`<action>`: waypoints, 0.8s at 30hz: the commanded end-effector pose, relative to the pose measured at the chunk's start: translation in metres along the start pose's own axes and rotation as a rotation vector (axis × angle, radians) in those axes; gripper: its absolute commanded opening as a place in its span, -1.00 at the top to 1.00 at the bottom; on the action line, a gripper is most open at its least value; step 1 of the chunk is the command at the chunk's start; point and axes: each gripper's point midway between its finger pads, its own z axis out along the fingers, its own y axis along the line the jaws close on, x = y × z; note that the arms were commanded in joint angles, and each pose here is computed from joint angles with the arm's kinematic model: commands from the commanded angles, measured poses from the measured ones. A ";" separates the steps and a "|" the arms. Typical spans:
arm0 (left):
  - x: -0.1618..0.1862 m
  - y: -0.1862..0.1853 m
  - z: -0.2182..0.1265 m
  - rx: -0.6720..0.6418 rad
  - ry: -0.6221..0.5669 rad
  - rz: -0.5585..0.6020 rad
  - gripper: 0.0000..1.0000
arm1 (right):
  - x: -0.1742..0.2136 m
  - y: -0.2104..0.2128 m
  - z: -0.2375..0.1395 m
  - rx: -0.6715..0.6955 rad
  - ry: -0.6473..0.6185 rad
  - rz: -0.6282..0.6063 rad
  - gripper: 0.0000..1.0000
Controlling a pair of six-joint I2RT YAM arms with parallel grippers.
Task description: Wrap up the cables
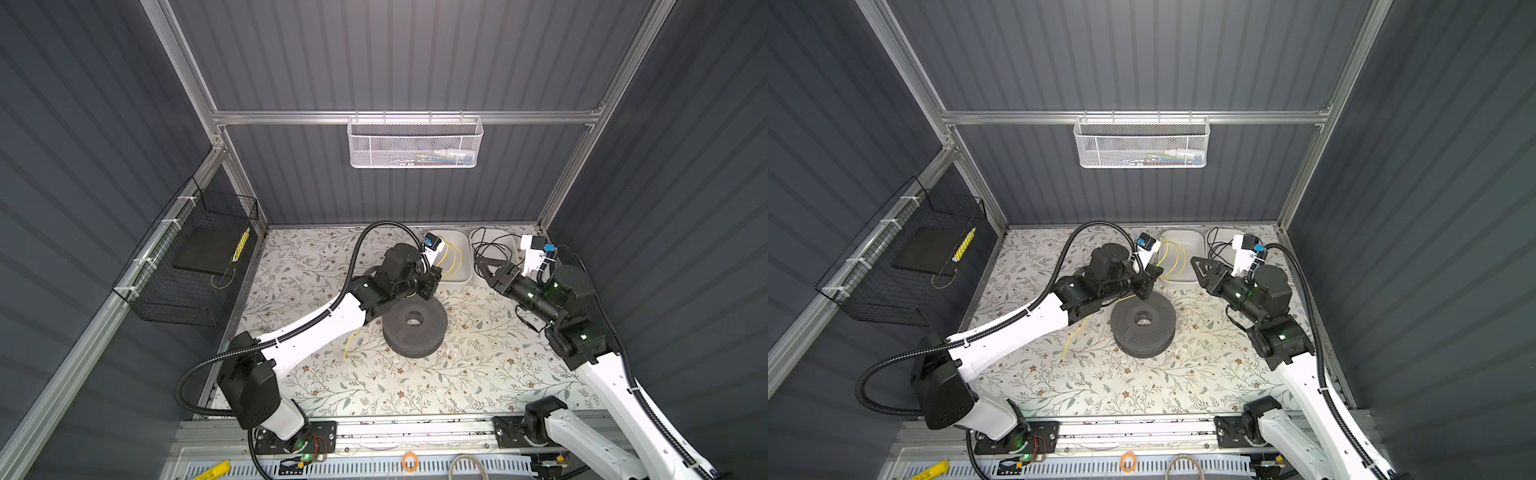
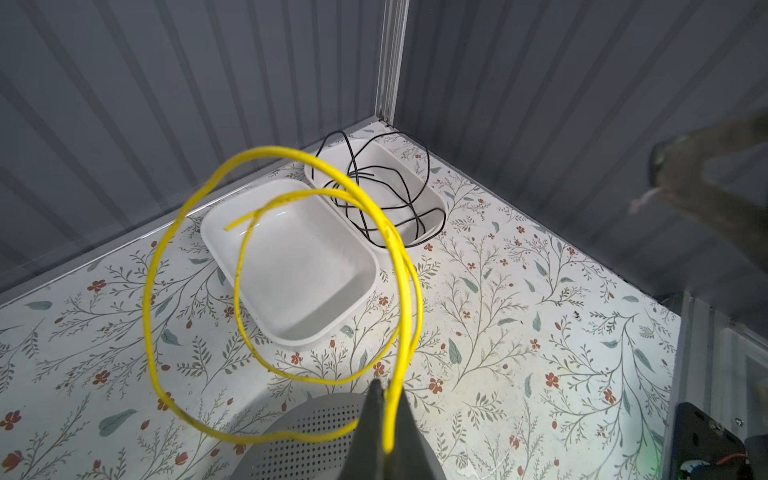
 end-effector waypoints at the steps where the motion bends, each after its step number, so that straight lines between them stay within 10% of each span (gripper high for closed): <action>1: -0.019 -0.011 -0.011 0.053 -0.060 -0.009 1.00 | 0.015 -0.008 0.011 -0.011 0.070 0.044 0.13; 16: -0.023 -0.019 -0.015 0.098 -0.072 -0.019 1.00 | 0.028 -0.030 0.051 -0.015 0.128 0.121 0.21; 24: -0.023 -0.023 -0.016 0.120 -0.069 -0.020 1.00 | 0.030 -0.037 0.061 -0.008 0.132 0.132 0.56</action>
